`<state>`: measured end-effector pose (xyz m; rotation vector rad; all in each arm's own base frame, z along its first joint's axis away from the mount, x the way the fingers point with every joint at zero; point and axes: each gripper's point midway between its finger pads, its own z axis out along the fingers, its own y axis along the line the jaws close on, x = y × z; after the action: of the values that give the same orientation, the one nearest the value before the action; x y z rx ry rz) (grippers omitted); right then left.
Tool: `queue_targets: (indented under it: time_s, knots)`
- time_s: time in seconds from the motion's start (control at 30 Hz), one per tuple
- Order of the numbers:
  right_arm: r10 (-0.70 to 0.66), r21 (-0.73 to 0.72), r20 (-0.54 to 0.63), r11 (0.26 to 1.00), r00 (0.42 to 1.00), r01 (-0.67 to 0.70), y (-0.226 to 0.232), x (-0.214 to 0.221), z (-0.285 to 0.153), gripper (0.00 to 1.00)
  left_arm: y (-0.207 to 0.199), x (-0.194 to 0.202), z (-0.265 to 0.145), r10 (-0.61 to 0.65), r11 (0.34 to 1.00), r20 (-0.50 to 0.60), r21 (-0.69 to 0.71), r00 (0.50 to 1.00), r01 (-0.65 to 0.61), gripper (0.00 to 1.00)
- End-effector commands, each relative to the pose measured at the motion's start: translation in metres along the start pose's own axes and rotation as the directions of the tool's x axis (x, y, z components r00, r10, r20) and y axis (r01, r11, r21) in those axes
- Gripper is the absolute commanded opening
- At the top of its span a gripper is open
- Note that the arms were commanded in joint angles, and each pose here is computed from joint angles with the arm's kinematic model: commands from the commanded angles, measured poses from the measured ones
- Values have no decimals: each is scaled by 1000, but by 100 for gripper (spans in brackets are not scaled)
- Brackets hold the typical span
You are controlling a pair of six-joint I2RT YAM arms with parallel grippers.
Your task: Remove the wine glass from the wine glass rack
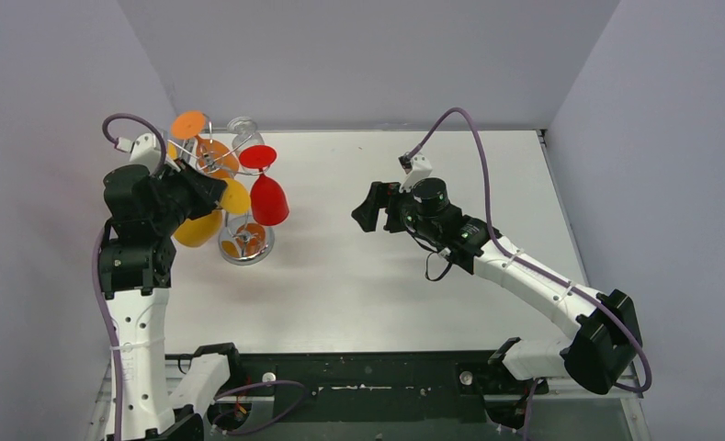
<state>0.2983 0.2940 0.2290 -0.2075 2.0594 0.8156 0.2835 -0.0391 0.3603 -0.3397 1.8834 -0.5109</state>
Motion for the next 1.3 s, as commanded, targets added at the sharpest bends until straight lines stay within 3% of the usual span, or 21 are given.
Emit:
queue_targets:
  time_s: [0.0,0.77,1.27]
  knots:
    - [-16,-13,87,1000,996,17,10,-32,-6,100,-11,-8,-4,-62,997,41,41,997,61,0]
    - [-26,-2,95,1000,995,26,10,-36,-13,100,-1,-16,-9,-296,954,135,-9,946,300,0]
    - [-28,18,98,999,995,26,5,-38,-14,100,9,-31,-28,-335,930,241,-71,911,361,0]
